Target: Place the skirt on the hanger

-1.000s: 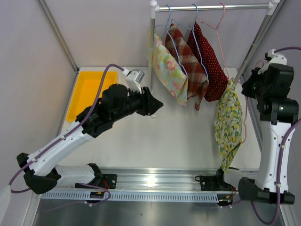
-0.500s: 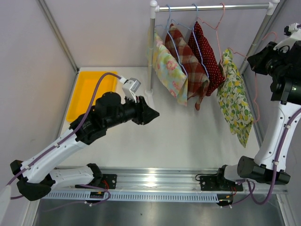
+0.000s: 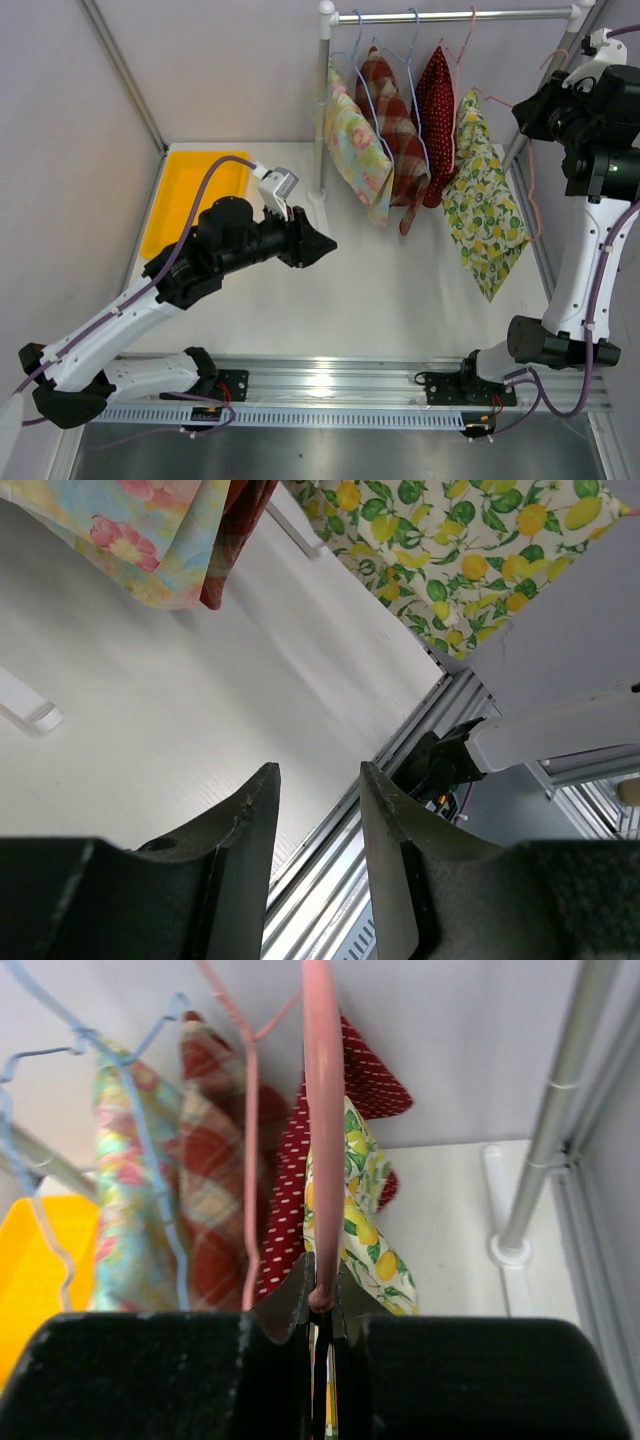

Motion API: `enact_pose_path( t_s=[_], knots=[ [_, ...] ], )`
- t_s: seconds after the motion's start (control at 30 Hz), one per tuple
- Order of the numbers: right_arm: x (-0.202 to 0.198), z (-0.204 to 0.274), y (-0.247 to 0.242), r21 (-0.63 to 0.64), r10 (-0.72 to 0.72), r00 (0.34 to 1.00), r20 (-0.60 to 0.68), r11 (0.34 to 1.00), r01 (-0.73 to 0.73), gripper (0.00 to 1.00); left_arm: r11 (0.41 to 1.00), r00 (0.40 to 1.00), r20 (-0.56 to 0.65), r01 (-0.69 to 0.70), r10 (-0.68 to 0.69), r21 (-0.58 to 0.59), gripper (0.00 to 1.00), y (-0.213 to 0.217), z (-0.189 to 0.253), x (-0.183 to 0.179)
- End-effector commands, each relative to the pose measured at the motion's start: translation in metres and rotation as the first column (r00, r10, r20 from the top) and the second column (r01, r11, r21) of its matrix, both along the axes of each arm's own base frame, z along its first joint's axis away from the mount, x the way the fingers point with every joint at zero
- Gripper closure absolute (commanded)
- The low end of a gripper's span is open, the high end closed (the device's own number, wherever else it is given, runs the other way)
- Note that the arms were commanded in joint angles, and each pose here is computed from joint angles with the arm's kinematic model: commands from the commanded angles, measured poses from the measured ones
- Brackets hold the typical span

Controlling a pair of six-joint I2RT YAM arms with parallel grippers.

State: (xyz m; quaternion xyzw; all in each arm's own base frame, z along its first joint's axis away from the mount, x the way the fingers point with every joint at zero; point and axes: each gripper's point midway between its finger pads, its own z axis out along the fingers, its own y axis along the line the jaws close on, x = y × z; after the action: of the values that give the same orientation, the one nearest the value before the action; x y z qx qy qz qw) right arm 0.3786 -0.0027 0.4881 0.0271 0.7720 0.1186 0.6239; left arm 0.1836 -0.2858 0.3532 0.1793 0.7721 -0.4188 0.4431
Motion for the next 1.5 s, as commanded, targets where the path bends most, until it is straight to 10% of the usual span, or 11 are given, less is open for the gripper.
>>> enact_pose_path(
  t_s=[0.0,1.47],
  knots=[
    [0.009,0.030,-0.026,-0.037,-0.130,0.986,0.109,0.990,0.135,1.00,1.000,0.999,0.041,0.021,-0.020,-0.009,0.57,0.007,0.010,-0.006],
    [0.142,0.072,-0.033,0.020,-0.023,0.911,0.412,1.000,0.016,1.00,0.997,0.998,0.032,0.058,-0.060,0.057,0.57,-0.005,-0.020,0.000]
  ],
)
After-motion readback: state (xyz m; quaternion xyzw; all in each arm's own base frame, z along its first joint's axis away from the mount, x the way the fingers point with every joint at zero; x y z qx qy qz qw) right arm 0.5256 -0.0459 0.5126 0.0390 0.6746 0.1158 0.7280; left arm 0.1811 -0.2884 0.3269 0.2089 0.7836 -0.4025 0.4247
